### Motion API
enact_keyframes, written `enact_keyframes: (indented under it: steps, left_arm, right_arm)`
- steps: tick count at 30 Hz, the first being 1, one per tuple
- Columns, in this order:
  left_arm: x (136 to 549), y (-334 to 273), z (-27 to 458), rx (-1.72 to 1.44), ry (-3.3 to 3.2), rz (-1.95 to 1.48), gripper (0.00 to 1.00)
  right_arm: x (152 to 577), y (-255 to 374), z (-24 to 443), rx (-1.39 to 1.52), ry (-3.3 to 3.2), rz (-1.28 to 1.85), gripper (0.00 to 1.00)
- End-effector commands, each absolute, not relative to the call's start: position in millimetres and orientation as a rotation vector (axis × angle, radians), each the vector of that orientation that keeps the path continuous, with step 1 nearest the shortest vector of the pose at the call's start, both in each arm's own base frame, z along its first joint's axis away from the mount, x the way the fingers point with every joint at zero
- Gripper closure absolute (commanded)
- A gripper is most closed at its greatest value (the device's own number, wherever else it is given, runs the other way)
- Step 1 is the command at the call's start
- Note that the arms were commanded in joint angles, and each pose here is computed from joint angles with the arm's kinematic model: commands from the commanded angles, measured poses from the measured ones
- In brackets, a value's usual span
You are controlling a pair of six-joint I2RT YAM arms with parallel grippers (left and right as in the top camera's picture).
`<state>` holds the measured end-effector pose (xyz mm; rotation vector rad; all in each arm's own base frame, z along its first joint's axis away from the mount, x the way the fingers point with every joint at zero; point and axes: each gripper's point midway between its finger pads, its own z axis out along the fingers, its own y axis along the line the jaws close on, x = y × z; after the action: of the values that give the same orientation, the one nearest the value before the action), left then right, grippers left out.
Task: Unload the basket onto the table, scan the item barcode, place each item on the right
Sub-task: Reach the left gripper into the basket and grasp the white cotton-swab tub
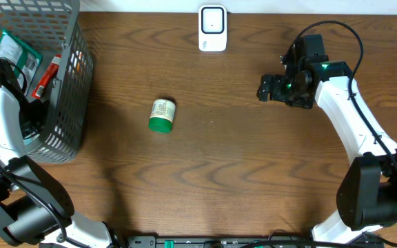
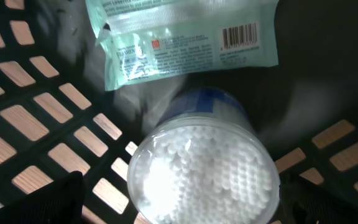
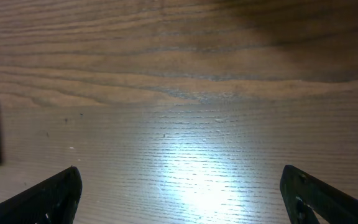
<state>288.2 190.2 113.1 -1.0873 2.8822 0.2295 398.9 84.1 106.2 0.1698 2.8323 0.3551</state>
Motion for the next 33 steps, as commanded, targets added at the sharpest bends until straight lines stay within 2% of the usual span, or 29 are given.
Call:
enact_keyframes:
  steps: [1,9,16,21,27,33]
  left_arm:
    - [283.3,188.9,102.2,-1.108,2.892,0.233,0.00]
    - [278.3,186.3,77.0,-1.110,2.900,0.234,0.01]
    - [277.5,185.4,76.1,-1.111,2.903,0.230,0.15]
    - [280.9,186.9,77.8,-1.107,2.889,0.229,0.17]
    - [303.4,199.8,105.5,-1.081,2.791,0.245,0.24]
    - [326.6,213.0,153.0,-1.041,2.647,0.266,0.24]
  right_arm:
    - [402.1,87.9,109.6,0.145,2.823,0.356,0.01]
    - [403.5,88.1,110.1,0.144,2.817,0.357,0.01]
    - [404.1,88.2,110.3,0.143,2.814,0.357,0.01]
    - [404.3,88.2,110.4,0.143,2.813,0.357,0.01]
    - [404.0,88.2,110.3,0.143,2.815,0.357,0.01]
    - [404.0,88.2,110.3,0.143,2.815,0.357,0.01]
